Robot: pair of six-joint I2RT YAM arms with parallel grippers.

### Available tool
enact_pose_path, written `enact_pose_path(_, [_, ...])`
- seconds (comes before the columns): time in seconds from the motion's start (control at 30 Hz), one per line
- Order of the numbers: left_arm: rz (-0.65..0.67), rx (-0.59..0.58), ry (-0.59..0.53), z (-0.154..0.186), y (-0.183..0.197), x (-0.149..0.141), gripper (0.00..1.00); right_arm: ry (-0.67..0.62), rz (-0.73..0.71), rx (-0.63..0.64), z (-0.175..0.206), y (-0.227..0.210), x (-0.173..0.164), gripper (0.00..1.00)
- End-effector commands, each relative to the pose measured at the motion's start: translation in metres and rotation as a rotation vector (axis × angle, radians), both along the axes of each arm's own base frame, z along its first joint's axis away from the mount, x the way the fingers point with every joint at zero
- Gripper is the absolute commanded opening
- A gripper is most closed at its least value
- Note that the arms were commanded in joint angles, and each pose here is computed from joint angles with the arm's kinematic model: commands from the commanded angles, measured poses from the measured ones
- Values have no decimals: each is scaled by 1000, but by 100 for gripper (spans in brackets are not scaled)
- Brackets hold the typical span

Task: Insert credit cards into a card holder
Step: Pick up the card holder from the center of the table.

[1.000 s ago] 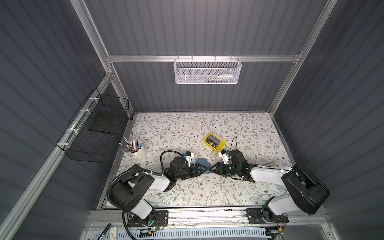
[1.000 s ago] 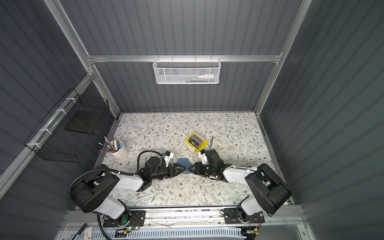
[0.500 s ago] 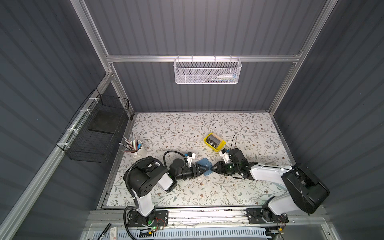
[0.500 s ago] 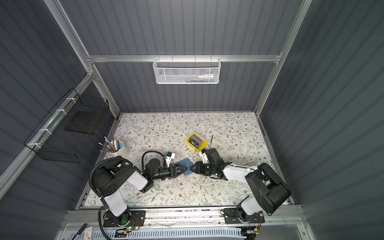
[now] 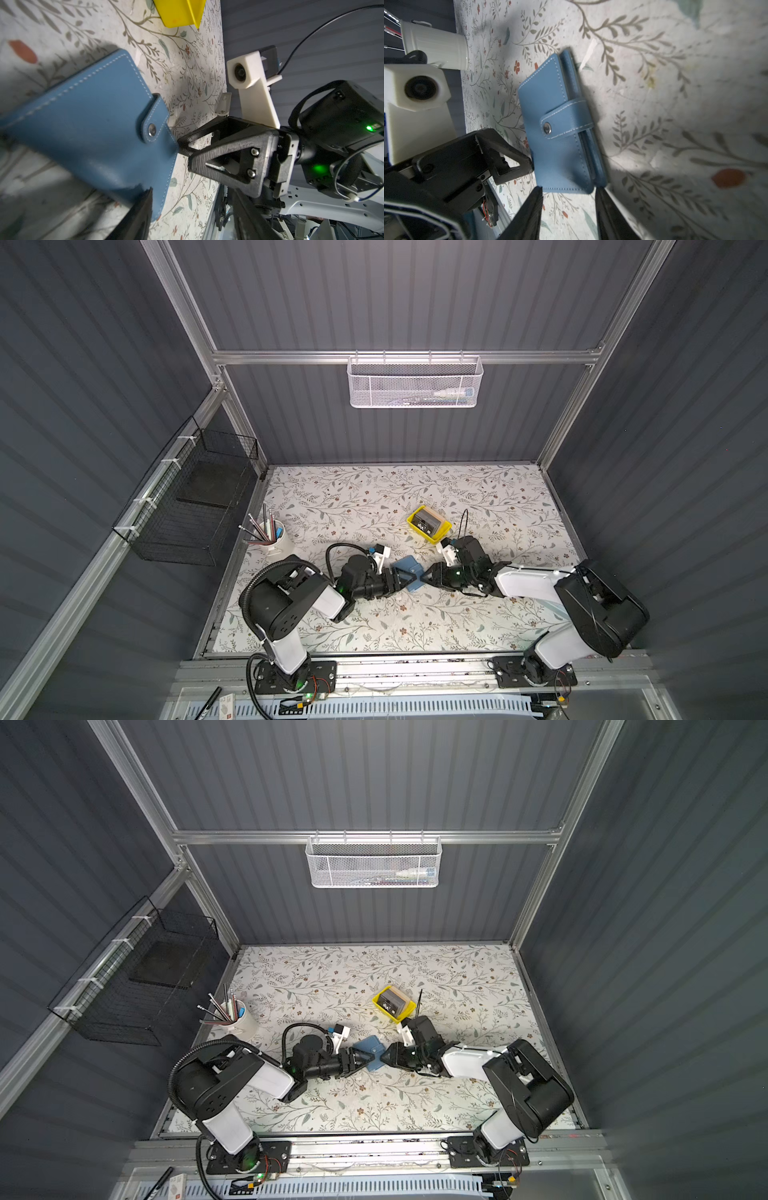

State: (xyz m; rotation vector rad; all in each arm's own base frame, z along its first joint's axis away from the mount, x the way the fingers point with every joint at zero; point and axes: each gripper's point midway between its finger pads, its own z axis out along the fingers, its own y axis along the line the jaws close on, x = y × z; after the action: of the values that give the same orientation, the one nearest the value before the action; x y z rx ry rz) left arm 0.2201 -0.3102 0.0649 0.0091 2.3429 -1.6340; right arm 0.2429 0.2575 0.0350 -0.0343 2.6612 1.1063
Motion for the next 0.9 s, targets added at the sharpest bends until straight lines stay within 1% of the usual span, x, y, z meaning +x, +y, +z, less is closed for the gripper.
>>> enact_pose_path(0.0, [25,60,-8,1,8,3,63,-33,-13,-55,1,-5,7,44])
enact_pose_path(0.13, [26,170,-16,2,17,3,64,-60,-19,-92,6,-10,12,44])
enact_pose_path(0.27, [19,224,6,-1,19,2,66,-68,-6,-88,8,-6,17,45])
enact_pose_path(0.37, [42,248,40,-8,22,4,65,-68,4,-86,8,-2,21,44])
enact_pose_path(0.43, [63,290,58,-14,27,5,65,-64,7,-89,6,0,23,42])
enact_pose_path(0.57, [84,349,71,-17,34,7,65,-53,15,-95,0,2,24,41])
enact_pose_path(0.63, [83,365,77,-18,35,7,65,-47,16,-107,-4,1,23,41])
enact_pose_path(0.87, [73,346,98,-25,27,10,65,-30,20,-111,-13,-1,17,38])
